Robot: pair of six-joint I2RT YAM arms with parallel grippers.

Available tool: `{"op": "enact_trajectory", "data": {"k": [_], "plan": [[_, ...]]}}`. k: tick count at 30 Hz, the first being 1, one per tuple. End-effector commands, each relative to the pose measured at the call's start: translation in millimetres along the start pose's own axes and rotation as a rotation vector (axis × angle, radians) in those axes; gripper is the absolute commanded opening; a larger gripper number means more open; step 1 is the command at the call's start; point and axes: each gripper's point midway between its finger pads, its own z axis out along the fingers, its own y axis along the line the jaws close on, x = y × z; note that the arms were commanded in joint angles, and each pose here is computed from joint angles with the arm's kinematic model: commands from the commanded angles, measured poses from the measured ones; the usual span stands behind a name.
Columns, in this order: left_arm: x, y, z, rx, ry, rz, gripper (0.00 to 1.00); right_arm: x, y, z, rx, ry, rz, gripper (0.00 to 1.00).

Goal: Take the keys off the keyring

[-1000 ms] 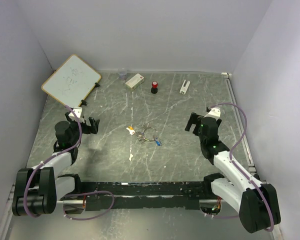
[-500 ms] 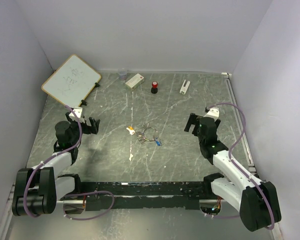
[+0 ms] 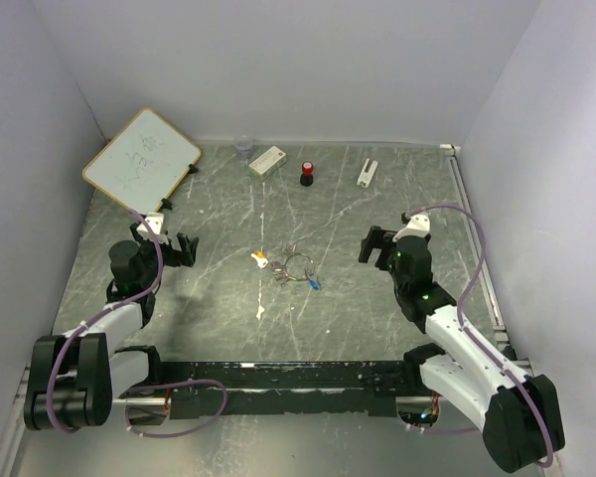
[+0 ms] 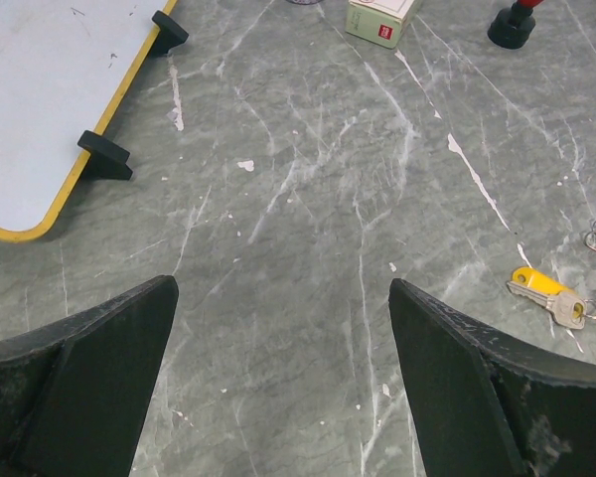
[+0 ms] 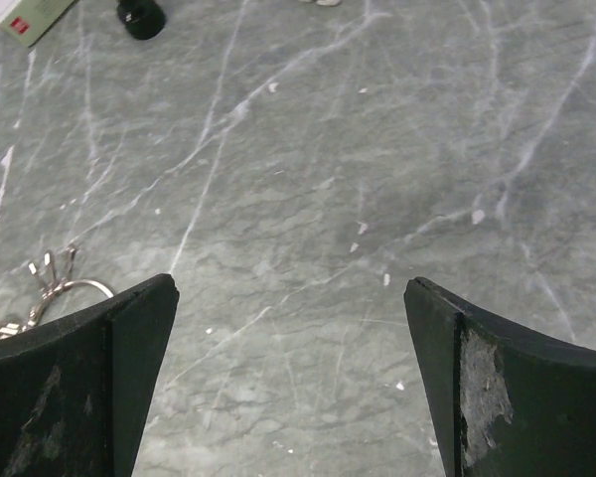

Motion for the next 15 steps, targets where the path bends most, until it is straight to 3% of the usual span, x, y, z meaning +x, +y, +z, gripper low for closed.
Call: {"op": "enact_trajectory", "data": {"k": [1, 8, 15], "plan": [[-5, -1, 0, -0.002, -0.01, 0.007, 0.99, 4, 25, -6, -0.114, 0.02, -0.03, 1.0], [-2, 1, 1, -0.01, 0.005, -0.001, 0.99, 28, 62, -6, -0.238, 0.078, -0.078, 0.69], [-2, 2, 1, -0.017, 0.008, -0.003, 0.99, 66, 97, -4, -0.259, 0.172, -0.19, 0.63]]}}
